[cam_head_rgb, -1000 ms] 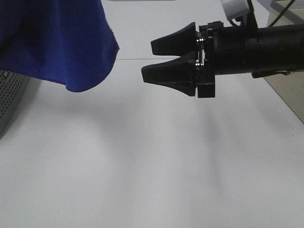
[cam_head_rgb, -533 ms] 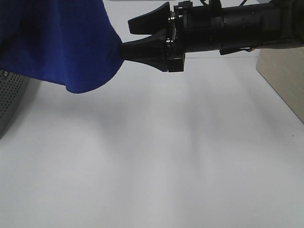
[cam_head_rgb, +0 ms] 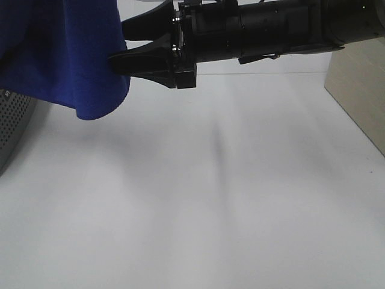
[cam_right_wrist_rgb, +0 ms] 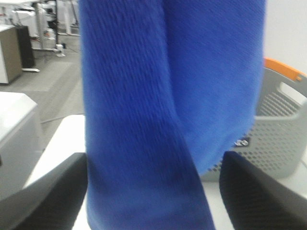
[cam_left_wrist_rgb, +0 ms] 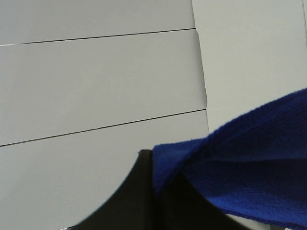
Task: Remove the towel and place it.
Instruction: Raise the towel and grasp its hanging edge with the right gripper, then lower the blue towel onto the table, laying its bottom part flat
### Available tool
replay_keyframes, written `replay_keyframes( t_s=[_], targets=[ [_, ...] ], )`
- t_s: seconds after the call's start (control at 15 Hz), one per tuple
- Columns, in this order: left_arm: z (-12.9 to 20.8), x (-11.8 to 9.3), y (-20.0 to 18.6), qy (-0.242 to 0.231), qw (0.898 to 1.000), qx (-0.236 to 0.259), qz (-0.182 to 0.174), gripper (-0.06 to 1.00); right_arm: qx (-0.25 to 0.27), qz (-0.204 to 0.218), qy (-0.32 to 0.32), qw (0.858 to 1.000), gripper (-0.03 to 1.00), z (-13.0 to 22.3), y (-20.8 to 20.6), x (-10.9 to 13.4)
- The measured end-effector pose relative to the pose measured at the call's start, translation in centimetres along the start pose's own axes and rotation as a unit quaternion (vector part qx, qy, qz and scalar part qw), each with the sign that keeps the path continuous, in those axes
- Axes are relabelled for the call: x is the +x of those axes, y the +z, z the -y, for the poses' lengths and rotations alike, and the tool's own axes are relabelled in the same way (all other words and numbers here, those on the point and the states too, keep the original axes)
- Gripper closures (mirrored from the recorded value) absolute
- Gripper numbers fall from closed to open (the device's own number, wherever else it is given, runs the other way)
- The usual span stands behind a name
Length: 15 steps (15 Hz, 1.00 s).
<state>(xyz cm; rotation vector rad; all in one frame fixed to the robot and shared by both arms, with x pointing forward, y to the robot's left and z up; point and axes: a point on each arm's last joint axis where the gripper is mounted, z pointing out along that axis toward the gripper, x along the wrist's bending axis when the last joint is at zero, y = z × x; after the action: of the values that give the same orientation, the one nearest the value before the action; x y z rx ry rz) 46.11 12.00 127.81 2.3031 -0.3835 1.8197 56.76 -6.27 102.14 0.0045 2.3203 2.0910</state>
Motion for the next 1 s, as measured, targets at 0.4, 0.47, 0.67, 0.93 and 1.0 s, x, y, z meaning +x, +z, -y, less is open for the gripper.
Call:
replay_keyframes(
  t_s=[0.4, 0.47, 0.67, 0.93, 1.0],
  targets=[
    [-0.1, -0.1, 0.0, -0.005, 1.0, -0.004, 0.003, 0.94, 0.033, -0.063, -0.002, 0.997, 0.31, 0.4, 1.2, 1.8],
    [-0.1, -0.1, 0.0, -0.006, 1.0, -0.005, 0.004, 0.94, 0.041, -0.068, 0.003, 0.997, 0.36, 0.6, 1.2, 1.8],
    [-0.1, -0.1, 0.0, -0.006, 1.0, -0.005, 0.004, 0.94, 0.061, -0.08, 0.004, 0.995, 0.46, 0.6, 1.0, 2.1],
    [-0.1, -0.1, 0.0, -0.006, 1.0, -0.005, 0.004, 0.94, 0.077, -0.089, -0.021, 0.993, 0.74, -1.0, 0.4, 3.0],
    [-0.1, -0.1, 0.0, -0.006, 1.0, -0.005, 0.004, 0.94, 0.08, -0.091, -0.022, 0.992, 0.83, -0.9, 0.4, 3.0]
  ],
)
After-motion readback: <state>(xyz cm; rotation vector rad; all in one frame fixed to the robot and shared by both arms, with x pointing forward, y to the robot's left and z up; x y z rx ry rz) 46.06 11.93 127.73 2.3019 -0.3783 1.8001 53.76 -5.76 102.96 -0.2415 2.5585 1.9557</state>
